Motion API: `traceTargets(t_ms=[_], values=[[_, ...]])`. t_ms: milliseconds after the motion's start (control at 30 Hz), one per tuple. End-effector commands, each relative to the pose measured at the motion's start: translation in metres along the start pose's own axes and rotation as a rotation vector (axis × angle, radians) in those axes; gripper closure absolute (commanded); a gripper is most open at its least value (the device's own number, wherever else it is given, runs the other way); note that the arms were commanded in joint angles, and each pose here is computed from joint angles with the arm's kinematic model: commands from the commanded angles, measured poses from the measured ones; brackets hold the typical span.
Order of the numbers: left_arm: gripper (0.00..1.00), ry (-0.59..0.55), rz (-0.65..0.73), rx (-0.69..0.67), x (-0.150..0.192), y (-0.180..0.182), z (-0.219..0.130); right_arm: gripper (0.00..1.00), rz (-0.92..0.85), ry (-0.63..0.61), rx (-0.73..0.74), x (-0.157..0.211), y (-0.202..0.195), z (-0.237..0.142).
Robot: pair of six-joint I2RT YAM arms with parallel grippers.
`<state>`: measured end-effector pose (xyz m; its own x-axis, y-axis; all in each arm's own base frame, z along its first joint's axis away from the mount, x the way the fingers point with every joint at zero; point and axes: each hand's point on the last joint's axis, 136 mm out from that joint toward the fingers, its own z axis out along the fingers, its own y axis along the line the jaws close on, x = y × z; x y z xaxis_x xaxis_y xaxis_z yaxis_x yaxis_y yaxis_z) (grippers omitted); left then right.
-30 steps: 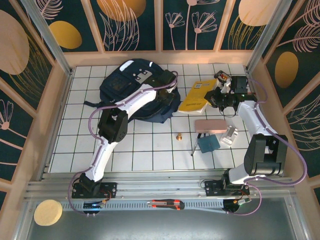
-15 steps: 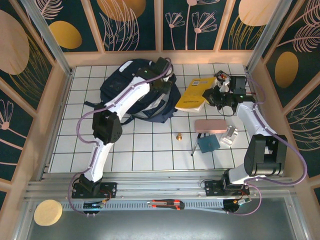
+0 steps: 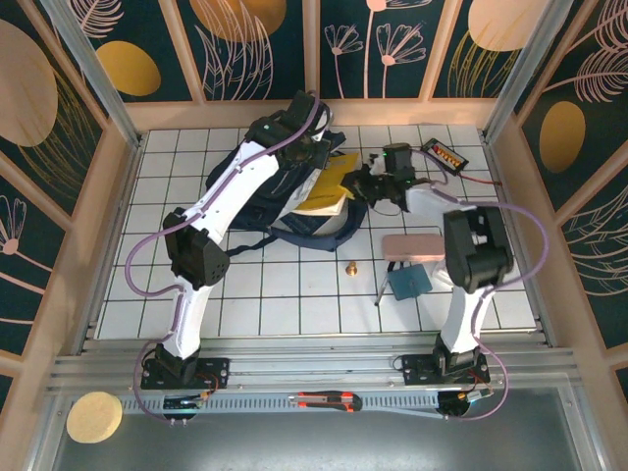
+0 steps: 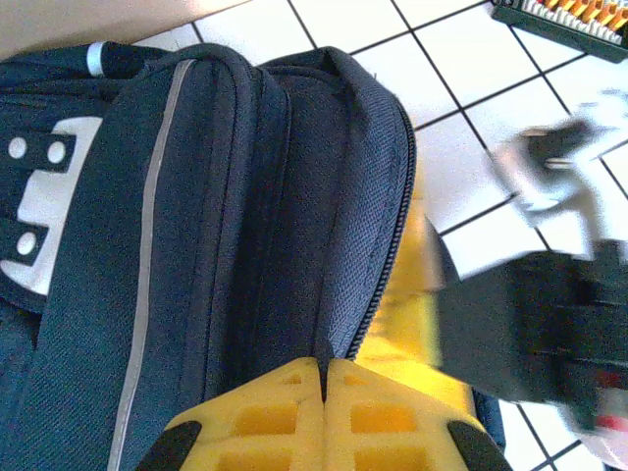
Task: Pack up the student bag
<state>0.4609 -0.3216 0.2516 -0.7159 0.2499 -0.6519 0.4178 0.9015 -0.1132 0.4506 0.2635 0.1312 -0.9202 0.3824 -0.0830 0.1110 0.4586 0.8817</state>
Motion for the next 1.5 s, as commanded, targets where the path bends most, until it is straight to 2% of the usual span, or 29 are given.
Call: traceTargets(t_ms=[0, 67, 100, 167, 233, 300, 367, 467, 600, 633, 667, 700, 833, 900, 1100, 1233, 1367, 1467], values=[[1.0, -0.091, -0.012, 0.054, -0.025, -0.013, -0.031, 1.0, -0.092, -0.025, -0.142, -0.011, 0.051, 0.031], [1.0, -0.082, -0.014, 0.059, -0.023, -0.014, -0.027, 1.0, -0.104, 0.01, -0.138, -0.005, 0.05, 0.054], [1.0, -0.075, -0.016, 0.06, -0.021, -0.013, -0.024, 0.95, -0.107, 0.027, -0.122, -0.002, 0.045, 0.064], [1.0, -0.065, -0.016, 0.051, -0.019, -0.012, -0.02, 0.74, -0.113, 0.041, -0.087, -0.001, 0.039, 0.069], [1.0, -0.053, -0.017, 0.034, -0.015, -0.008, -0.015, 0.47, -0.128, 0.005, -0.026, -0.005, 0.032, 0.057], [1.0, -0.045, -0.024, 0.009, -0.013, -0.003, -0.01, 0.32, -0.149, -0.02, 0.031, -0.007, 0.028, 0.038], [1.0, -0.031, -0.032, -0.008, -0.01, 0.0, -0.004, 0.24, -0.155, -0.033, 0.081, -0.006, 0.023, 0.016], [0.99, -0.023, -0.052, -0.015, -0.008, 0.002, 0.003, 0.22, -0.143, -0.069, 0.146, 0.001, 0.014, -0.026], [0.3, 0.018, -0.09, -0.052, 0.001, 0.008, 0.005, 0.15, -0.096, -0.114, 0.255, 0.015, -0.009, -0.083], [0.16, 0.031, -0.096, -0.071, 0.004, 0.012, 0.004, 0.11, -0.081, -0.125, 0.275, 0.018, -0.015, -0.094], [0.06, 0.05, -0.098, -0.087, 0.01, 0.014, 0.003, 0.02, -0.072, -0.142, 0.293, 0.022, -0.02, -0.106], [0.01, 0.079, -0.103, -0.11, 0.019, 0.02, 0.004, 0.01, -0.069, -0.152, 0.302, 0.026, -0.023, -0.114], [0.01, 0.294, -0.163, -0.238, 0.09, 0.061, 0.021, 0.01, -0.092, -0.096, 0.301, 0.037, -0.027, -0.116], [0.01, 0.316, -0.238, -0.257, 0.119, 0.082, 0.018, 0.01, -0.094, -0.043, 0.301, 0.04, -0.031, -0.103], [0.01, 0.24, -0.504, -0.21, 0.169, 0.128, -0.015, 0.01, -0.123, 0.026, 0.295, 0.038, -0.033, -0.062], [0.01, 0.136, -0.68, -0.11, 0.183, 0.141, -0.028, 0.01, -0.111, 0.059, 0.298, 0.034, -0.043, -0.039], [0.01, 0.005, -0.922, 0.022, 0.199, 0.16, -0.029, 0.01, -0.115, 0.028, 0.324, 0.01, -0.056, -0.023], [0.01, -0.085, -1.044, 0.103, 0.206, 0.173, -0.023, 0.06, -0.123, -0.032, 0.318, -0.017, -0.055, -0.017]])
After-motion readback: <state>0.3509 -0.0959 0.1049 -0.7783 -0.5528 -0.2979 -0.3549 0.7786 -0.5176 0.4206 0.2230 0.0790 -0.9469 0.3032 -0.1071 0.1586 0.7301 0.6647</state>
